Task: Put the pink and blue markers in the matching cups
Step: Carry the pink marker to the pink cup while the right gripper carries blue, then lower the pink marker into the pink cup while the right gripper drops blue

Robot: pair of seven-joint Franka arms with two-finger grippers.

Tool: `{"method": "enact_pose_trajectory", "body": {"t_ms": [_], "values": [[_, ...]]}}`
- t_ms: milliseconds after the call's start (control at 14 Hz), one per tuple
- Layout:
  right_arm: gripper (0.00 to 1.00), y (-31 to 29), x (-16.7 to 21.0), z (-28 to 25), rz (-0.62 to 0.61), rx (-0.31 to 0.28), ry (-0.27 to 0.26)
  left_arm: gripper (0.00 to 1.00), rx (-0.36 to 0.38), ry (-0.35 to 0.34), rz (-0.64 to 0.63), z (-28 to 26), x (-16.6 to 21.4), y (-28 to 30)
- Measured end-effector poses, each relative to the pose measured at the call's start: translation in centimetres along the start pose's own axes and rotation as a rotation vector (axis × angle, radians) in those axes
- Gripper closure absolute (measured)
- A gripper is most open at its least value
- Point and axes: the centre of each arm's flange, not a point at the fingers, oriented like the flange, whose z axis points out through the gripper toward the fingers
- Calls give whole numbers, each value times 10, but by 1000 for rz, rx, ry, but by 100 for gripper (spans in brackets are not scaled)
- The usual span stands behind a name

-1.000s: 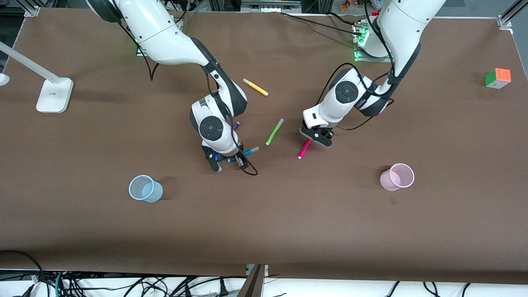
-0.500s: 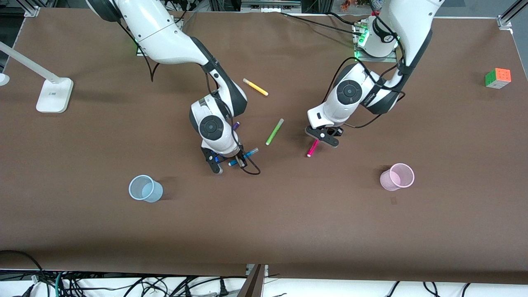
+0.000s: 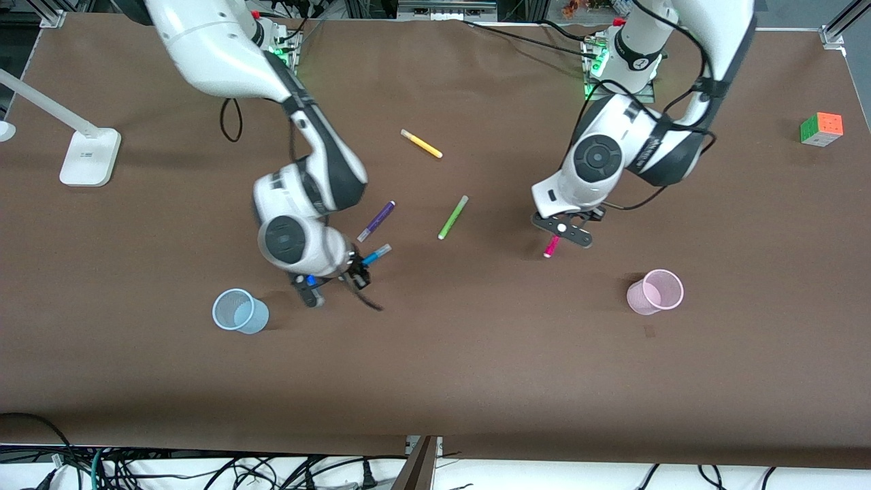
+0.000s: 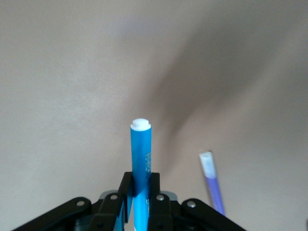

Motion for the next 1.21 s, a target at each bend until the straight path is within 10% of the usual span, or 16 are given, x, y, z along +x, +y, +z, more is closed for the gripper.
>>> {"method": "enact_pose_trajectory", "body": {"t_ms": [357,1214], "values": [[83,45,120,-63,-30,18,-212,82,12,-107,97,-58,-15,-96],[83,146,305,-45,-90,379,-669,82,602,-458,504,8,10,-175]]}}
